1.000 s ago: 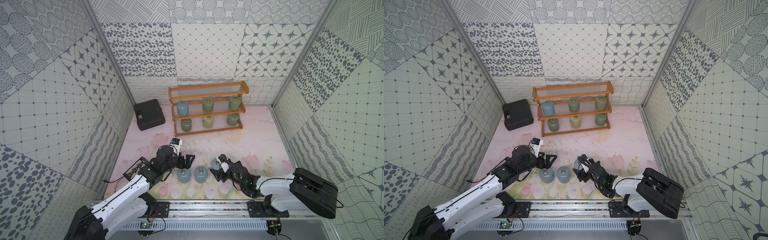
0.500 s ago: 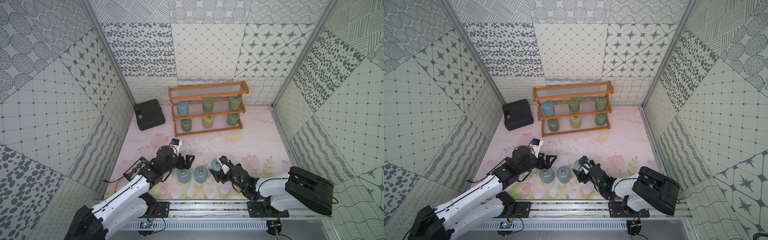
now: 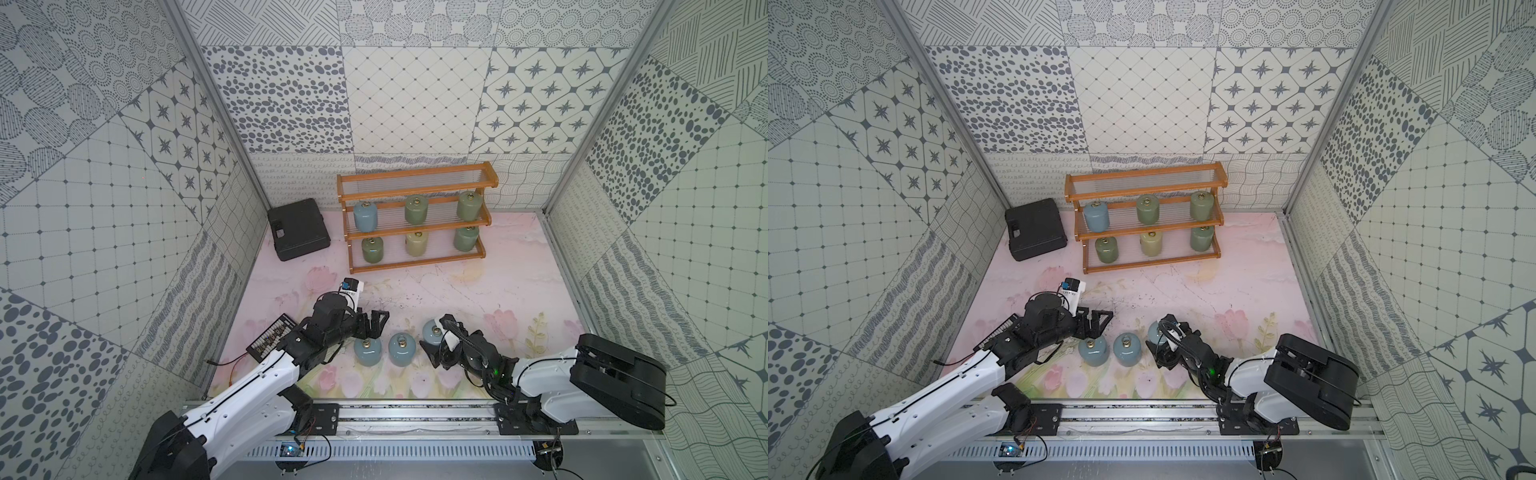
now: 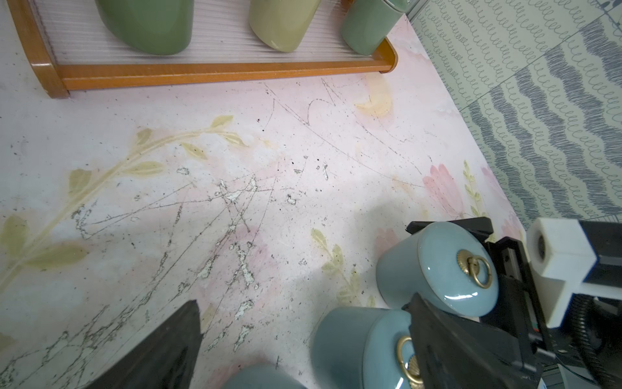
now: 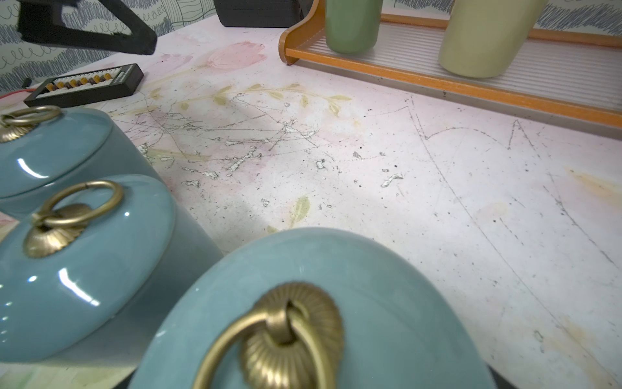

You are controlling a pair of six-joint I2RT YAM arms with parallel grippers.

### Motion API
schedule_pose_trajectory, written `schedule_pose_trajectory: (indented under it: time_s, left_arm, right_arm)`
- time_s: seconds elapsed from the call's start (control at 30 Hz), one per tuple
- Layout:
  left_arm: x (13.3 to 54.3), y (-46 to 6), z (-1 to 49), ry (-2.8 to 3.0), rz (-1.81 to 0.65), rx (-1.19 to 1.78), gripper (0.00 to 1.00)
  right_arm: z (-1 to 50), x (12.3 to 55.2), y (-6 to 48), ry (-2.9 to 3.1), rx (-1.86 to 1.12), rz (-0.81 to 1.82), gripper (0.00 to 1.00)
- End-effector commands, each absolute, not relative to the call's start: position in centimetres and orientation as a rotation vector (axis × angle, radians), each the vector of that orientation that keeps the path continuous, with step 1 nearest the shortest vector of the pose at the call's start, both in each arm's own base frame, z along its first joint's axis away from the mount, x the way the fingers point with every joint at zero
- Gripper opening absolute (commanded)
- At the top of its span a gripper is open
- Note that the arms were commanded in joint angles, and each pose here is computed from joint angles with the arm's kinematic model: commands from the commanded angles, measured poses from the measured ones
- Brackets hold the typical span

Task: Remove the tea canisters from the shelf
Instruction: Place the tea canister at the center of the board.

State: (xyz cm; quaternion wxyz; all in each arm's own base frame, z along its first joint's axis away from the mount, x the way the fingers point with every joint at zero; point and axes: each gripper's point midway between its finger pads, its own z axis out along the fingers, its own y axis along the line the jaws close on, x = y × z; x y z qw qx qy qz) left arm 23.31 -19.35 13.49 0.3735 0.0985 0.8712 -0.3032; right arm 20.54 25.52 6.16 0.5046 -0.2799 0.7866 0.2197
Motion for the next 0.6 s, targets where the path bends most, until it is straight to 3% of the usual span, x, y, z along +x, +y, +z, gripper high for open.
schedule_pose_trajectory:
  time_s: [0.0,0.57]
  left_arm:
    - [23.67,-19.13,13.91,2.209,-0.760,0.239,1.00]
    - [23.52,-19.01,13.21,2.222,-0.754,0.234,1.00]
  right_arm:
    - [6.75,20.70,25.39,1.878,-0.633,0.541,0.91]
    - [7.00,20.26,24.49,1.882,-0.617,0.531,0.95]
